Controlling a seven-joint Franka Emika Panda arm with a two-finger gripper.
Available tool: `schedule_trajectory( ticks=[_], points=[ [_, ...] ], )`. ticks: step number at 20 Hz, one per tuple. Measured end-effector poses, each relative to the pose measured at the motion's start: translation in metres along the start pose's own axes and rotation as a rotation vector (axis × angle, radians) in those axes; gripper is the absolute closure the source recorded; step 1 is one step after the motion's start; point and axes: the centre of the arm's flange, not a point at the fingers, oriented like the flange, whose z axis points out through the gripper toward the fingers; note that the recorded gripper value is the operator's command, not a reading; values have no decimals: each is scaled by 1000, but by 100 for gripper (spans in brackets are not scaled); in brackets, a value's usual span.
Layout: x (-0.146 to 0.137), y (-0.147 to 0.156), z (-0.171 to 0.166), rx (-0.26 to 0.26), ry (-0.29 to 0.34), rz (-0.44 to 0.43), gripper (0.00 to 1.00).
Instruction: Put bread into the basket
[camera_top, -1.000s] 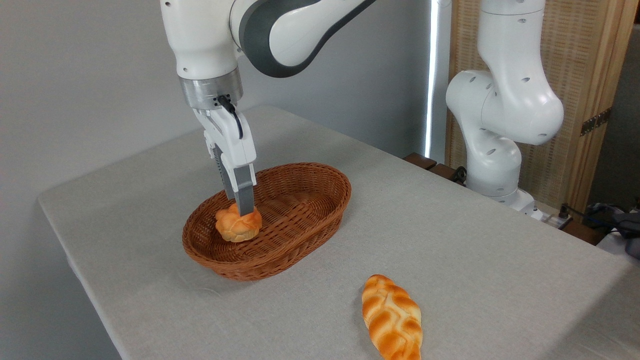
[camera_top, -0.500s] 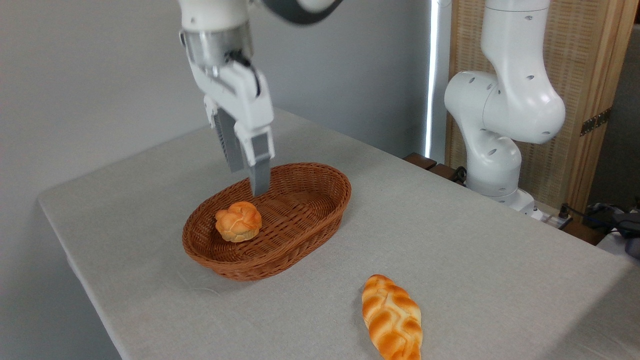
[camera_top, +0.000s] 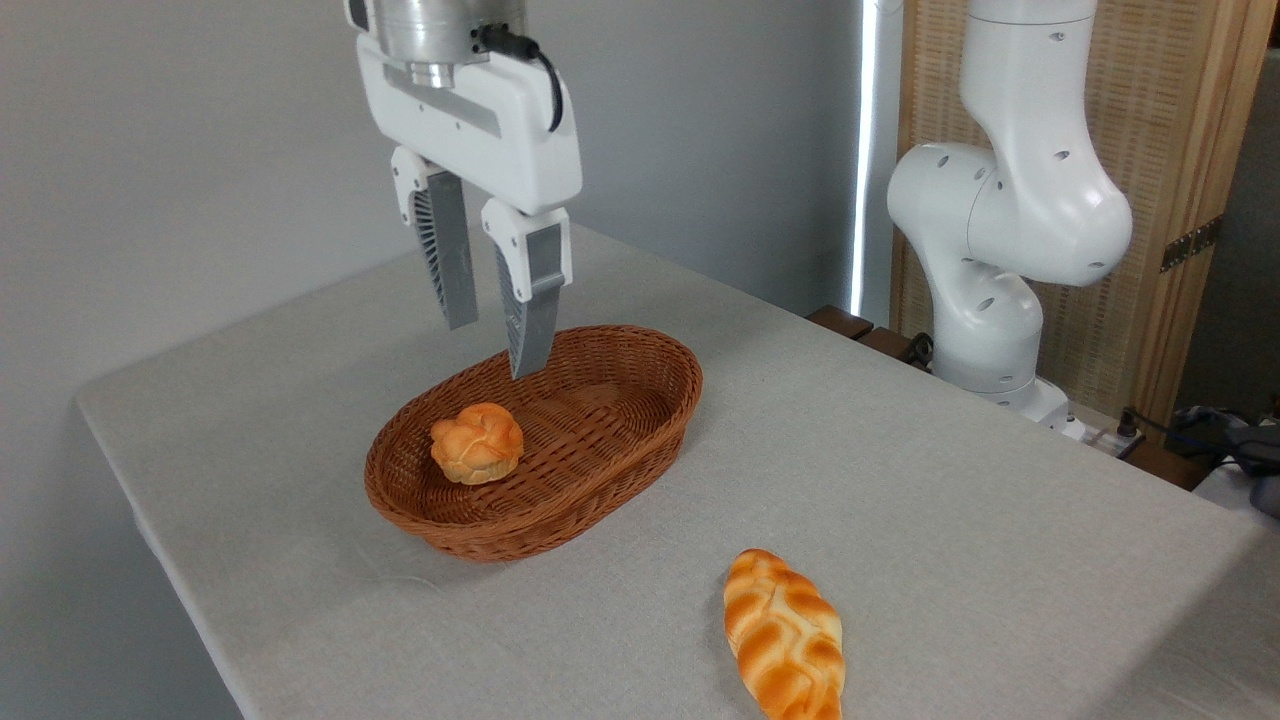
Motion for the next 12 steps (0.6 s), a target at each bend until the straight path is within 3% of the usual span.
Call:
schedule_trajectory(
  ticks=[12],
  points=[
    [10, -3, 10, -11, -9, -14, 0]
  ],
)
